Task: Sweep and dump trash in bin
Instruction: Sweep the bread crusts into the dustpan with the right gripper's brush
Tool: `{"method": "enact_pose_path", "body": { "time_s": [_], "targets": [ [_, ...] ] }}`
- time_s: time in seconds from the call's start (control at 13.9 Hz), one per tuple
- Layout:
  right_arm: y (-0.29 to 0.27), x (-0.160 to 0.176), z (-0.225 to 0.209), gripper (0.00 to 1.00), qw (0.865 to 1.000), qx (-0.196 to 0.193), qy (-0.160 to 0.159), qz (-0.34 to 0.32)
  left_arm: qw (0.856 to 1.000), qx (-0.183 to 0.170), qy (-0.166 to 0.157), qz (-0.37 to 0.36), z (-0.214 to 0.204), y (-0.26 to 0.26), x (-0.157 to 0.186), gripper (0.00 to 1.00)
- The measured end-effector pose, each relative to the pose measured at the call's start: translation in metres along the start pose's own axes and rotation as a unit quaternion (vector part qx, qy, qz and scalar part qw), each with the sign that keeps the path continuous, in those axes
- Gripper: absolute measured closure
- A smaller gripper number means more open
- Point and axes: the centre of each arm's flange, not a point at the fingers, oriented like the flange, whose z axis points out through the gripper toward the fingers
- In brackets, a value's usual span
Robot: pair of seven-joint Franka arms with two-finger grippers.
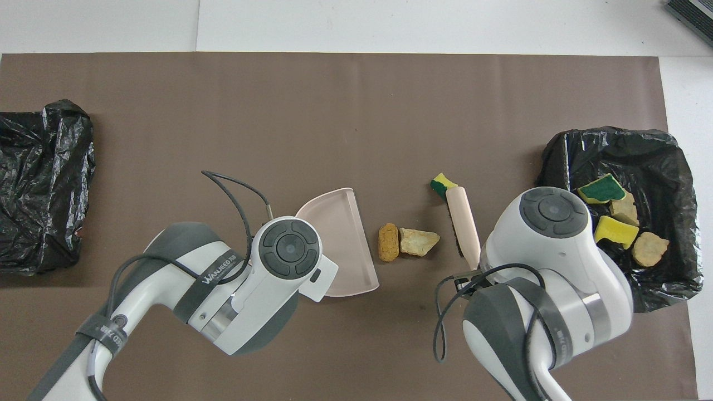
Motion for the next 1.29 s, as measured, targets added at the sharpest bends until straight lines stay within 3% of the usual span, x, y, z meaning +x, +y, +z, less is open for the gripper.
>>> {"method": "enact_pose_path", "body": {
  "time_s": [0.22, 0.5, 1.08, 1.29],
  "targets": [
    [0.018, -0.006, 0.032, 0.74, 0.999, -0.035, -0.018, 0.003, 1.0, 0.0, -0.001, 0.0, 0.002, 0.0, -0.001, 0.68],
    [-0.004, -0.006, 0.067, 0.74, 0.999, -0.03, -0.015, -0.017, 1.0, -0.001, -0.002, 0.0, 0.003, 0.0, -0.002, 0.68],
    [-0.12, -0.021, 0.068, 0.74, 0.993, 0.116, 0.001, -0.037, 1.0, -0.001, -0.002, -0.002, 0.004, -0.002, -0.003, 0.68],
    [-0.146, -0.022, 0.056, 0.74, 0.99, 0.141, 0.002, -0.016, 1.0, -0.001, -0.002, -0.002, 0.004, -0.002, -0.004, 0.68]
  ]
}}
